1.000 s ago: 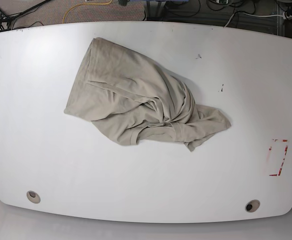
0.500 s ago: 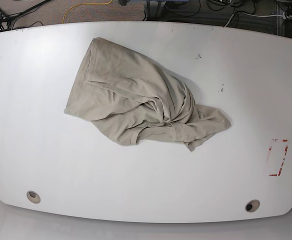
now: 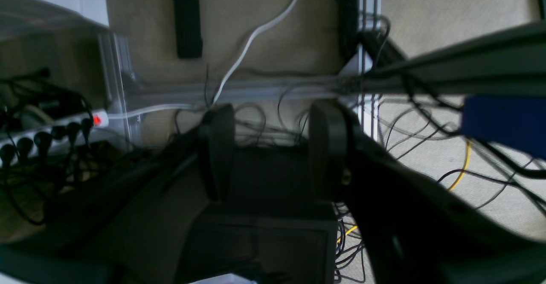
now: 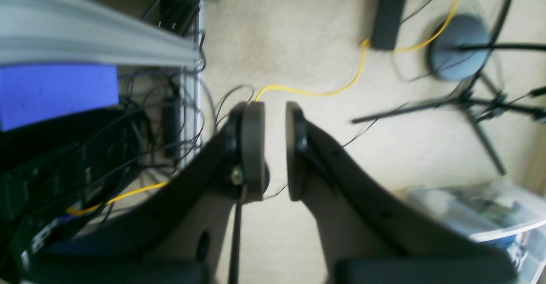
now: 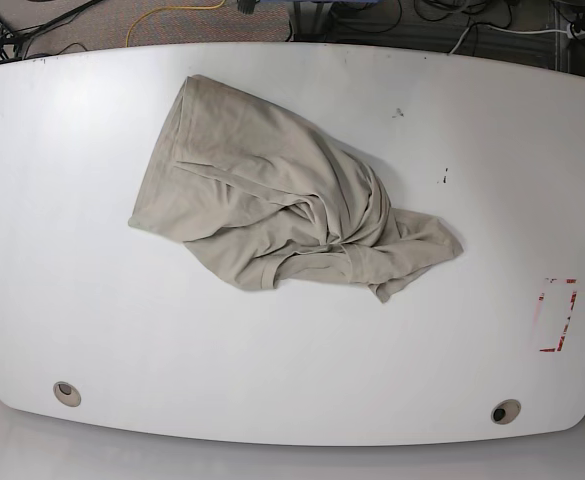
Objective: Fold the T-shirt properly
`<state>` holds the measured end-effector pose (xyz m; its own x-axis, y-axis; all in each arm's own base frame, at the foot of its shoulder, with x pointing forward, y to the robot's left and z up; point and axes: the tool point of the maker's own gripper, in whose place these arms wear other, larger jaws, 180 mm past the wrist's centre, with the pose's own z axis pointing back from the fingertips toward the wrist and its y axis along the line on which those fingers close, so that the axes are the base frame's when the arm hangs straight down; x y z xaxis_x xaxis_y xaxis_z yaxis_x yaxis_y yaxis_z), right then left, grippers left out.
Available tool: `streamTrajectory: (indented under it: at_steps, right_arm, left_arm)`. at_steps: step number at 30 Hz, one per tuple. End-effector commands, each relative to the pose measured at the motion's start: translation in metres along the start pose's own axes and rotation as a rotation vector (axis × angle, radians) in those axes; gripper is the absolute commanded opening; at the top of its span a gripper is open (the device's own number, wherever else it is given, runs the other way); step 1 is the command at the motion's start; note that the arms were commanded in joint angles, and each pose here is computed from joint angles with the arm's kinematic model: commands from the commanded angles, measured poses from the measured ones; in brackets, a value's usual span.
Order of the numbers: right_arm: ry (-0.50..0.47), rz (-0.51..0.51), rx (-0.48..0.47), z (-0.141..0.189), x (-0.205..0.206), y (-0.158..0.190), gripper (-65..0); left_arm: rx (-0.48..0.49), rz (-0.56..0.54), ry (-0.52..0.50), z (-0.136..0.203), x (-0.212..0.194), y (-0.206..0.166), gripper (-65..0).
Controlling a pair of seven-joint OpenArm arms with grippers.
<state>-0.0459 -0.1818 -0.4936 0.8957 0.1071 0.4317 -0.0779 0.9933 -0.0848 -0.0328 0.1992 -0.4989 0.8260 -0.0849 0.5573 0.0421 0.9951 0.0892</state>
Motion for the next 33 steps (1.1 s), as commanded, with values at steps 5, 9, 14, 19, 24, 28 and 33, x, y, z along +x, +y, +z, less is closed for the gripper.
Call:
streamTrajectory:
  at_steps: [5,9,14,19,24,28,33]
  right_arm:
    - [-0.021,-0.002,-0.014,0.020,0.002,-0.007,-57.3]
    - [-0.032,0.002,-0.018,0.026,0.006,-0.008,-57.2]
    - [-0.036,0.006,-0.024,0.032,0.007,-0.011,-57.3]
    - [-0.045,0.017,-0.030,0.037,0.011,-0.013,-57.4]
    - [-0.051,0.018,-0.034,0.041,0.013,-0.015,-57.5]
    - [-0.082,0.039,-0.038,0.049,0.027,-0.016,-57.9]
    - [-0.097,0.051,-0.041,0.052,0.034,-0.017,-57.9]
  left_arm:
    - [-0.002,-0.029,-0.047,0.017,0.014,-0.001,-37.6]
    - [-0.003,-0.036,-0.068,0.022,0.022,-0.001,-37.1]
    - [-0.005,-0.040,-0.095,0.028,0.030,-0.001,-35.7]
    - [-0.006,-0.027,-0.129,0.034,0.038,-0.003,-31.8]
    - [-0.006,-0.033,-0.167,0.039,0.050,-0.002,-29.9]
    - [-0.011,-0.046,-0.230,0.049,0.072,-0.002,-31.9]
    - [-0.009,-0.046,-0.240,0.050,0.077,-0.001,-33.4]
